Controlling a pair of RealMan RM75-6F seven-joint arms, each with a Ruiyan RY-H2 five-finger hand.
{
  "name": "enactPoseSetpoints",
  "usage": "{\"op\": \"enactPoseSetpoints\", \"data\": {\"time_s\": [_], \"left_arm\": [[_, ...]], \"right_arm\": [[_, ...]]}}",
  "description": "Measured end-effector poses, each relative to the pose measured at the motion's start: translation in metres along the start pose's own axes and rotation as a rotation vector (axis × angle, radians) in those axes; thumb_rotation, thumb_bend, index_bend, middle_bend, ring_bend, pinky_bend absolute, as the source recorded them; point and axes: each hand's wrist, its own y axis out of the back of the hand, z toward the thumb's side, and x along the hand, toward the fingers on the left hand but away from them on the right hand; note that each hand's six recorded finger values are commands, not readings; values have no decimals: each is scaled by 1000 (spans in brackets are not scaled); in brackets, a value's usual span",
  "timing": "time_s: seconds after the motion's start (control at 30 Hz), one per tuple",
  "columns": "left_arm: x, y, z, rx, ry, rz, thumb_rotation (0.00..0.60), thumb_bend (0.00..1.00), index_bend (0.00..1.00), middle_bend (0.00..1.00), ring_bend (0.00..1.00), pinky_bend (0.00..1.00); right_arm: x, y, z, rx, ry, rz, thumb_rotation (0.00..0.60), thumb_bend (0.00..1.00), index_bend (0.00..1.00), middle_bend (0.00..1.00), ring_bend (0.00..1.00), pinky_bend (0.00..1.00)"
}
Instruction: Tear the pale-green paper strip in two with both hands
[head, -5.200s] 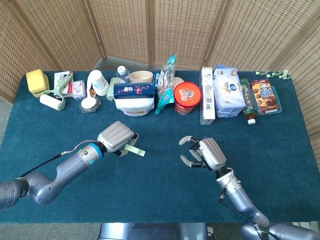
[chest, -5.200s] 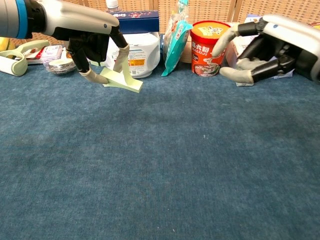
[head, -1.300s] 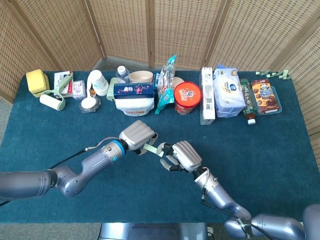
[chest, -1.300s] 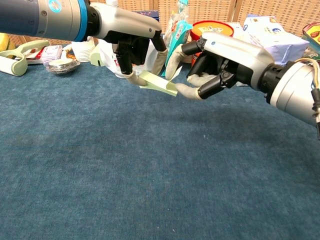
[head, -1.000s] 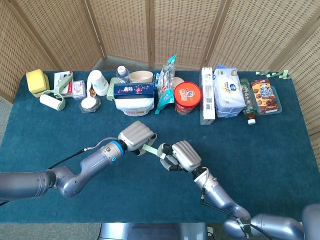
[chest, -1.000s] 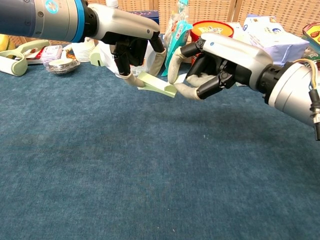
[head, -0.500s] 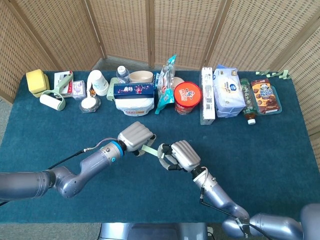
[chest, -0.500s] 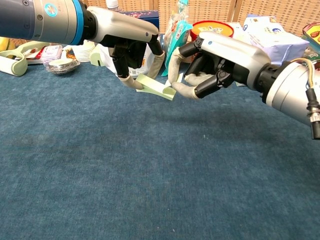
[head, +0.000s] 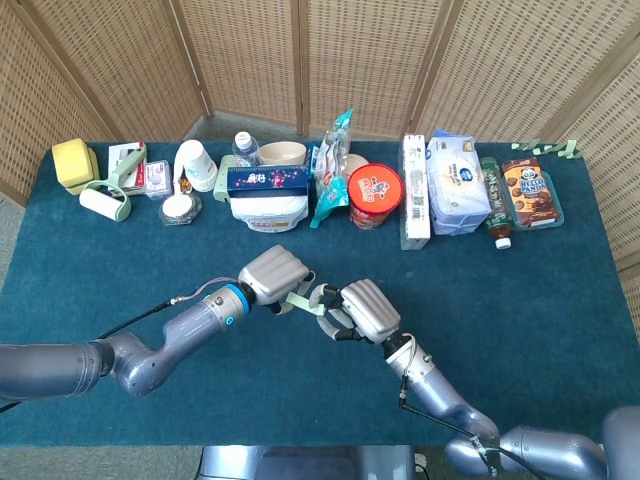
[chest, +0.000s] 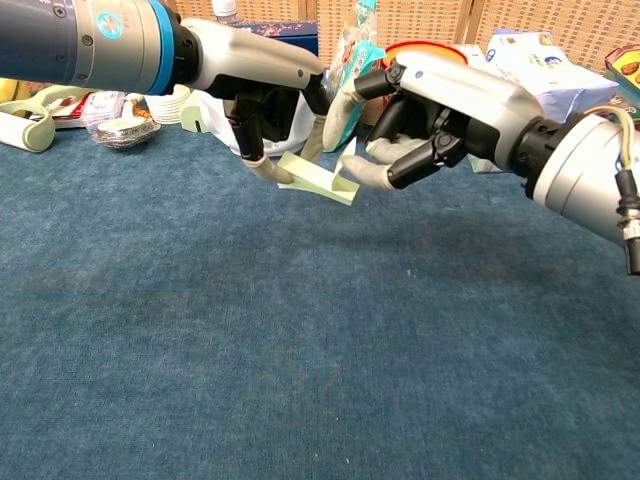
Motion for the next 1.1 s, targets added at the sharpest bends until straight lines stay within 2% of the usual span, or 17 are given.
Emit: {"op": "enactPoseSetpoints", "data": {"time_s": [1.1], "left_arm": [[0,0,3,1,-28,-14,600,394,645,1000,1000,1000]], "right_arm": [[-4,0,-2,49,25,31,600,454,448,1000,1000,964]]}}
